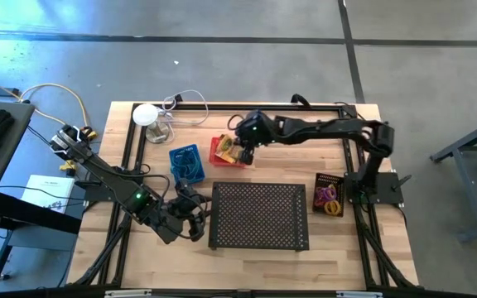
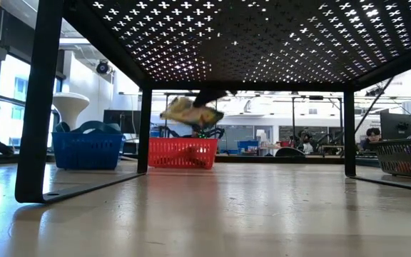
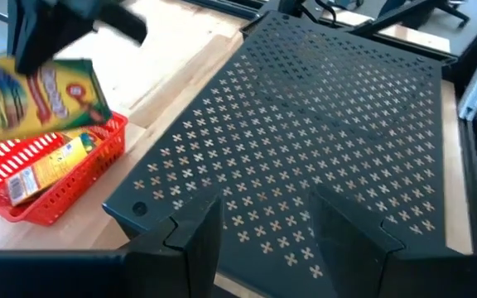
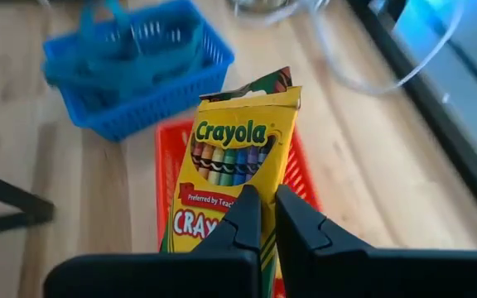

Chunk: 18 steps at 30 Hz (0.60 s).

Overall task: Pick & Place Office Desk Supplies
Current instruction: Put the yellow crayon box into the red bin

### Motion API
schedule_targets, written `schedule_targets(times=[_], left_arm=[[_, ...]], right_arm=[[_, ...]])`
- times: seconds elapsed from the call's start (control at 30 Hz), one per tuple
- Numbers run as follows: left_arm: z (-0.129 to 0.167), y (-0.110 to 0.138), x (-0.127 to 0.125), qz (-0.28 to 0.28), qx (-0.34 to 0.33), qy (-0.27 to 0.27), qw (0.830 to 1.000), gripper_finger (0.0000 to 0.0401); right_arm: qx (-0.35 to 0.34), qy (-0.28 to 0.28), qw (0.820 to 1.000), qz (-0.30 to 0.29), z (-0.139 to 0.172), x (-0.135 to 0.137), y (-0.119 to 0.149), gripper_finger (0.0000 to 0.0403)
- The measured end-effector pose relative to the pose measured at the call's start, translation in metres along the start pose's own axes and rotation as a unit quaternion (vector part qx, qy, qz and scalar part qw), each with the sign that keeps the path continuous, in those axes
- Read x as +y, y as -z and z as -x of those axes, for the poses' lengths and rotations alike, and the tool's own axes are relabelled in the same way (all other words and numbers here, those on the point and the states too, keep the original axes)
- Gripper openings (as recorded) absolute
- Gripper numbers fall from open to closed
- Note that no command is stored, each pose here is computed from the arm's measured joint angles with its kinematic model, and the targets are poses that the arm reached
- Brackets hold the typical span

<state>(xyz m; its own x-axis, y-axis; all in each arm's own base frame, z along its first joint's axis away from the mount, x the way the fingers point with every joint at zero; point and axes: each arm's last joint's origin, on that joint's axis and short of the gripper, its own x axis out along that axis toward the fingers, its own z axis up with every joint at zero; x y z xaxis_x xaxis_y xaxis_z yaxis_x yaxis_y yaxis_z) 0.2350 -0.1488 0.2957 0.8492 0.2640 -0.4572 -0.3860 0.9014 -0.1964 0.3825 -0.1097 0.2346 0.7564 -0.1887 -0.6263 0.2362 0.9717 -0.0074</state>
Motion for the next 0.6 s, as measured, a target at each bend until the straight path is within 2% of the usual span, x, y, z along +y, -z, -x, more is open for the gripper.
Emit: schedule_targets(times=[0.27, 0.37, 0.6], left_arm=[[0.0, 0.003, 0.003, -0.016, 0.017, -0.006, 1.0, 0.0172], [0.0, 0.004, 0.004, -0.021, 0.02, -0.01, 1.0, 0.0172], [0.0, 0.004, 0.004, -0.021, 0.021, -0.01, 1.0, 0.0172]], right_arm=[[0.032, -0.007, 0.999, 0.011, -0.032, -0.001, 0.01, 0.0004], [0.038, -0.027, 0.999, 0.01, -0.033, 0.0, 0.011, 0.0004], [0.043, -0.03, 0.999, 0.011, -0.033, 0.001, 0.012, 0.0016]])
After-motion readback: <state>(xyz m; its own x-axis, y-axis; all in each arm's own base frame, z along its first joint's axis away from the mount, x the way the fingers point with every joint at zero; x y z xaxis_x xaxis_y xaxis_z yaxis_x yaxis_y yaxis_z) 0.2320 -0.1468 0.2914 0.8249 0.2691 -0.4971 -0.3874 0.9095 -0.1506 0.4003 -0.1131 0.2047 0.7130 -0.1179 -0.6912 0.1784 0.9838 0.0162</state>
